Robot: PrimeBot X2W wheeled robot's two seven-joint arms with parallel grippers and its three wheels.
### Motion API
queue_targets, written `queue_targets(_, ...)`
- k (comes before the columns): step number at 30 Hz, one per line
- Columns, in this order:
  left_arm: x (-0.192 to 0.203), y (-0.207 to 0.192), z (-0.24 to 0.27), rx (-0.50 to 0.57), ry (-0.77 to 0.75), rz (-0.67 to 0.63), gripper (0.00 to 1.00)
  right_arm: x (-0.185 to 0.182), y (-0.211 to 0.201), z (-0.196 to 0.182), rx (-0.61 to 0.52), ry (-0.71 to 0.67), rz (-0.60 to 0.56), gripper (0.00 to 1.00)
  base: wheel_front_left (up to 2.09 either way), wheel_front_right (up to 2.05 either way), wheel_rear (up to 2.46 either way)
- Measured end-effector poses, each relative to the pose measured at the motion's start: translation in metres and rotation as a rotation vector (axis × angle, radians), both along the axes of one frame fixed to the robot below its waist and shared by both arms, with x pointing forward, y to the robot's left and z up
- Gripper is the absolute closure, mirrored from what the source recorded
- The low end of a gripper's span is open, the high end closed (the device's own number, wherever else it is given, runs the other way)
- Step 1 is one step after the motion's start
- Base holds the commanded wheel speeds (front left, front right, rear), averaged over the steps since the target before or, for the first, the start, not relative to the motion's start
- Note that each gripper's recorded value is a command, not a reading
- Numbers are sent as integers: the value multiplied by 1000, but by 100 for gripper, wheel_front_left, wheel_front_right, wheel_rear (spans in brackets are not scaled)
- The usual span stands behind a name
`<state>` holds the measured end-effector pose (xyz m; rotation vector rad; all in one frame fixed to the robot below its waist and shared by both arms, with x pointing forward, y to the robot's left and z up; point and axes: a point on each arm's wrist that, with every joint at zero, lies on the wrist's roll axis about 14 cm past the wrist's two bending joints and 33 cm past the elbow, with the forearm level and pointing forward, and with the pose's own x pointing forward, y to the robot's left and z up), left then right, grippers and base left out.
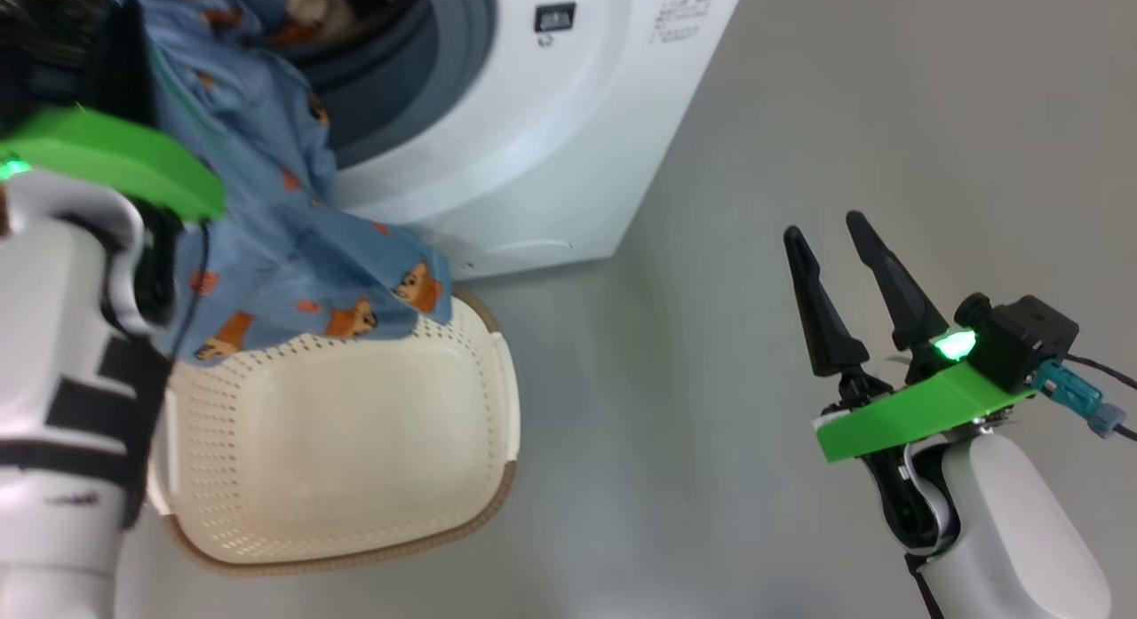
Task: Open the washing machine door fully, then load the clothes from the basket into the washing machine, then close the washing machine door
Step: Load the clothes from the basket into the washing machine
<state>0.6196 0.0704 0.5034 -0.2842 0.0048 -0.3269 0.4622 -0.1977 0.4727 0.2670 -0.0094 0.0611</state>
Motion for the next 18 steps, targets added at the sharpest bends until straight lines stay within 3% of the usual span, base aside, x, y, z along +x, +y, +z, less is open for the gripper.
queue_targets(10, 59, -17, -36, 23, 41, -11, 100, 6, -15, -30, -6, 68, -59, 0, 0, 0, 0)
queue_targets(18, 103, -28, -21, -47, -36, 15, 100, 2, -32, -46, -30, 112, -108, 0, 0, 0, 0)
